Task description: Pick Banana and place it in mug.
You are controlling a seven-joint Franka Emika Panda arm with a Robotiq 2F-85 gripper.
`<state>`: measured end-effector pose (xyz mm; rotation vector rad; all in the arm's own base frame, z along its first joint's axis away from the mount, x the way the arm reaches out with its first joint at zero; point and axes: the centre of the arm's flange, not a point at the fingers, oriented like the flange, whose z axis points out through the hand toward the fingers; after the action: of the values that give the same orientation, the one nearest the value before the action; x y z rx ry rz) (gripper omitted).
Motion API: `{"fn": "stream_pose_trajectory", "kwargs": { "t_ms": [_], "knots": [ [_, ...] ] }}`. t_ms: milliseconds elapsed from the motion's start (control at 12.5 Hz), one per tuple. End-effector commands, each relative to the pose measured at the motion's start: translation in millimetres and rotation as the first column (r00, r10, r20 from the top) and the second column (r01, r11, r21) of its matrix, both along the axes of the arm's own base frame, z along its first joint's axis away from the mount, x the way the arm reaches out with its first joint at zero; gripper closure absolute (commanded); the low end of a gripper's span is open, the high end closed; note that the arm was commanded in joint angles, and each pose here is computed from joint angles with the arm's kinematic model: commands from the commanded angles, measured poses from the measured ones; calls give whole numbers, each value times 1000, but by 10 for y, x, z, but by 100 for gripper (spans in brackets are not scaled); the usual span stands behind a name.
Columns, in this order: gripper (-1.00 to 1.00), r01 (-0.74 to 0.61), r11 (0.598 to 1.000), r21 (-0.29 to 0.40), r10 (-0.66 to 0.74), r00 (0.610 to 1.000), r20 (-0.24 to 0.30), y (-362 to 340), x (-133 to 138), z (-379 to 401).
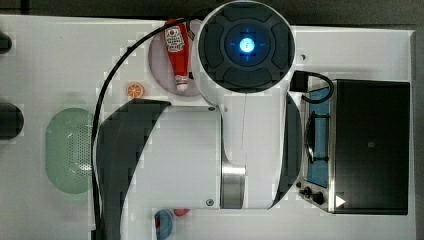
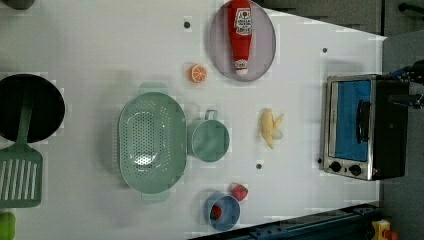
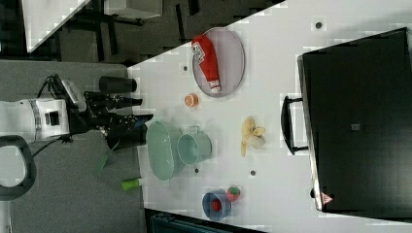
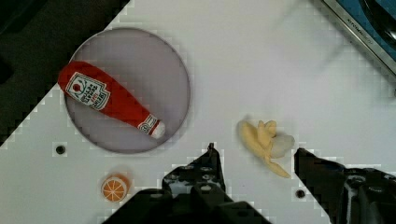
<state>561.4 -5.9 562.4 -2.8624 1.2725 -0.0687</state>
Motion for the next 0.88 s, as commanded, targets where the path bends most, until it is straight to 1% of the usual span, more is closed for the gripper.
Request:
{"fn": "stream_pose_trajectory", "kwargs": {
  "t_ms": [80, 240, 480, 560, 720, 880],
  "knots": [
    [-57, 57, 998, 35, -55, 997, -55, -337, -855, 141],
    [-99, 56, 998, 35, -54, 996, -64, -330, -859, 93],
    [-100, 45, 998, 33, -41, 994, -101, -293, -816, -150],
    [-100, 21, 999, 33, -17, 994, -107, -281, -774, -288],
    [-100, -76, 996, 37, 80, 991, -109, -272, -672, -650],
    [-100, -190, 981, 42, 194, 974, -113, -270, -586, -1077]
  ]
}}
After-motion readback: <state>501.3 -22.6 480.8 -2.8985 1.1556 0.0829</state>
